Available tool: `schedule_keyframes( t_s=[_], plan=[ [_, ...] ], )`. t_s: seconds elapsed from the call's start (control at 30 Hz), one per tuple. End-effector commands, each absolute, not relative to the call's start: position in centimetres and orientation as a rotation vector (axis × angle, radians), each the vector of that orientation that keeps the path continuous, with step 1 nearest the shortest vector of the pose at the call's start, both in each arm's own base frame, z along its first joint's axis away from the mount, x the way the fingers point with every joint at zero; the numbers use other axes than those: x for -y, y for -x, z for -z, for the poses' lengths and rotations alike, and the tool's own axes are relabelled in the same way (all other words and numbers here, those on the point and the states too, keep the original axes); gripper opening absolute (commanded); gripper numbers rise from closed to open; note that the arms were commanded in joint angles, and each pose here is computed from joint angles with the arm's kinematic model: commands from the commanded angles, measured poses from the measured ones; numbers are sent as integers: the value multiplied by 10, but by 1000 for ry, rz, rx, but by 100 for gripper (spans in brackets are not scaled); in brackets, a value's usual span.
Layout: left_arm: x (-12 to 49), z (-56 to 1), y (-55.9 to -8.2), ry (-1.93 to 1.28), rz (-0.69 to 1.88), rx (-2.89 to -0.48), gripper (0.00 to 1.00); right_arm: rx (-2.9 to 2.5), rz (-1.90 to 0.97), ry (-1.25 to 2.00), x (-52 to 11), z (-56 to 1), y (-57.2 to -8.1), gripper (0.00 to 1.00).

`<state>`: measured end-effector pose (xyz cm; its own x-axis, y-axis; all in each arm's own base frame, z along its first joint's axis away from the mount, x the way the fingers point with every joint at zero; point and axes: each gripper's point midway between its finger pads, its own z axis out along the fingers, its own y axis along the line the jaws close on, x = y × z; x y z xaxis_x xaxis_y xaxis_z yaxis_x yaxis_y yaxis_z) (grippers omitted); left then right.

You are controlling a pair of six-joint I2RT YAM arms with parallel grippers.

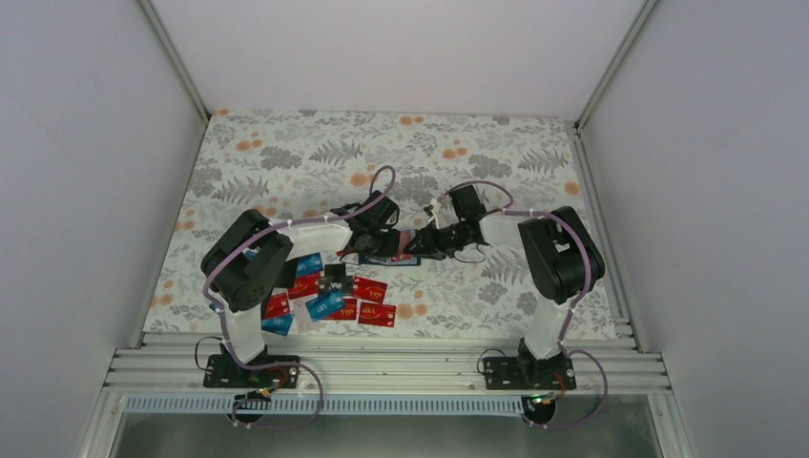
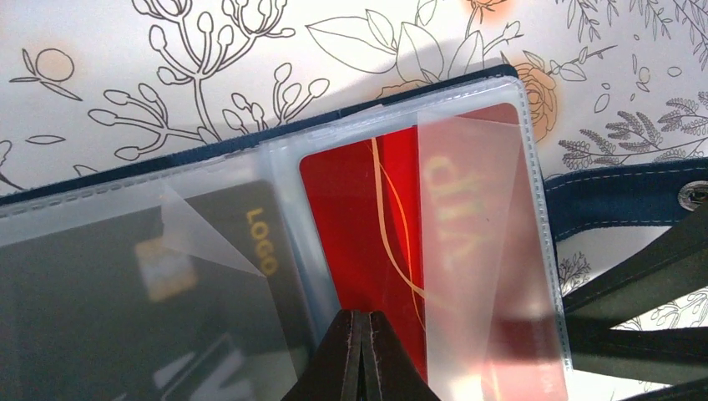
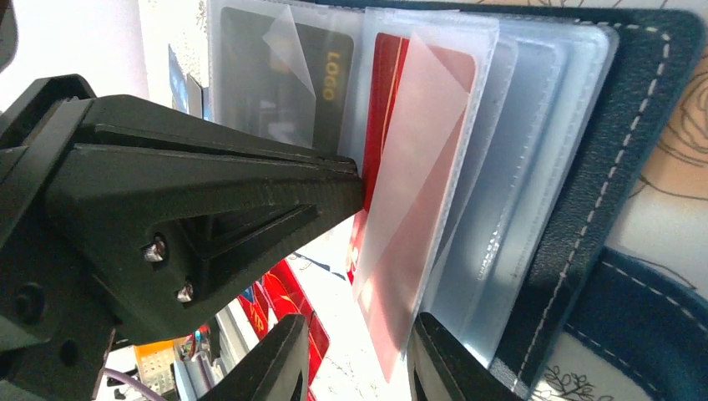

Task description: Put the credit cards into the card holder

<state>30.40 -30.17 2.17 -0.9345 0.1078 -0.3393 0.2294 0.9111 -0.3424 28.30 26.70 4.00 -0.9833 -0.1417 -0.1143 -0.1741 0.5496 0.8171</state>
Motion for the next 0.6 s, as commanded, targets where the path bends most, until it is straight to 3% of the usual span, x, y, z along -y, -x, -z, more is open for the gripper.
schedule_keyframes(
  t_s=[0.0,0.57],
  plan=[
    [302,-9,-298,-247,560,-2792,2,-2691,-1526,333,-279,-52,-282,33],
    [306,-33,-302,-221,618,-2739,2,-2665,-1545,399,-297,-67,-284,33]
  ],
)
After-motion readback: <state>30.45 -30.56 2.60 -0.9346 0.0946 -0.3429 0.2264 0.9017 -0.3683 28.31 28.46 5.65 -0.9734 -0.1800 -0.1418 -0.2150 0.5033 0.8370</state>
